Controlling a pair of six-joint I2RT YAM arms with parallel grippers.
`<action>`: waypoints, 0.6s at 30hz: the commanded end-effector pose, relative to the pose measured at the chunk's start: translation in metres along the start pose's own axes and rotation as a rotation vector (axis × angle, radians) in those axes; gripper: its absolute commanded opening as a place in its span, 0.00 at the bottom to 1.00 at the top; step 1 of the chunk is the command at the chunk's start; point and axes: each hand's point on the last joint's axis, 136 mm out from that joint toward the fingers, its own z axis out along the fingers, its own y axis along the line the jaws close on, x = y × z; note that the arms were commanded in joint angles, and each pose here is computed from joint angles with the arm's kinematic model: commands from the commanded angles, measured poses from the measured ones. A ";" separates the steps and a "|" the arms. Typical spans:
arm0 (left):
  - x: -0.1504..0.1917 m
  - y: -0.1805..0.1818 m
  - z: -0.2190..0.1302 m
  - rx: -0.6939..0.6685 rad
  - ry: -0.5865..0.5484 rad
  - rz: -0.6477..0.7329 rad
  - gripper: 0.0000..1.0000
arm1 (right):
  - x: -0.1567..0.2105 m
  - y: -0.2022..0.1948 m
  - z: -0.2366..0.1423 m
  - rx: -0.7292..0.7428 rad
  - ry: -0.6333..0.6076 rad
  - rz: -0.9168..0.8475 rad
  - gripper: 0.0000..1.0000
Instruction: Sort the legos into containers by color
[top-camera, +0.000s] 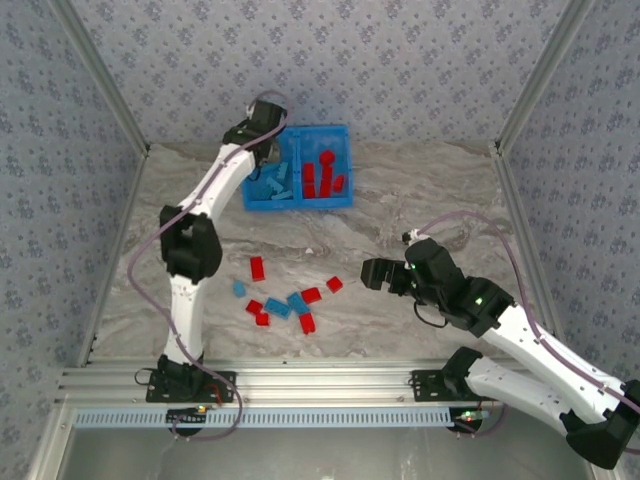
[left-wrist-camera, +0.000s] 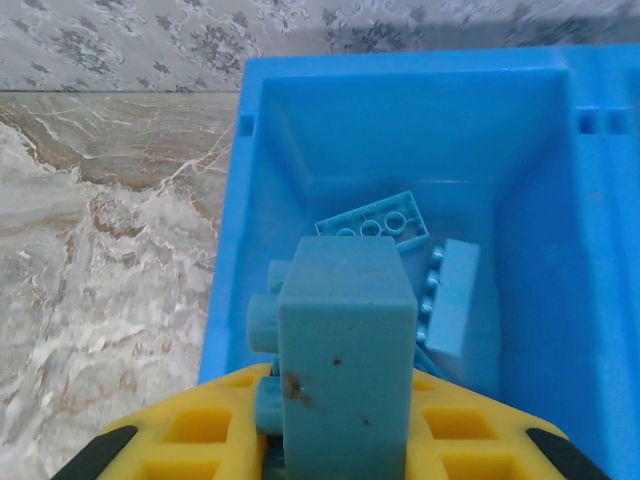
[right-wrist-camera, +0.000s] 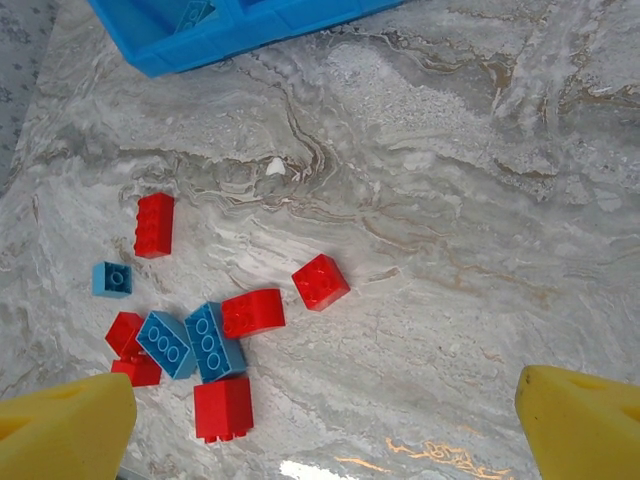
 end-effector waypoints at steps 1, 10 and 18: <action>-0.006 0.015 0.014 -0.101 0.014 0.071 0.09 | 0.003 -0.008 0.000 0.038 0.010 0.018 1.00; -0.016 -0.001 0.020 -0.007 -0.010 0.032 0.43 | 0.003 -0.010 0.005 0.062 0.028 0.004 1.00; -0.043 -0.002 -0.083 0.137 -0.082 -0.054 0.48 | 0.006 -0.019 0.012 0.108 0.028 -0.051 1.00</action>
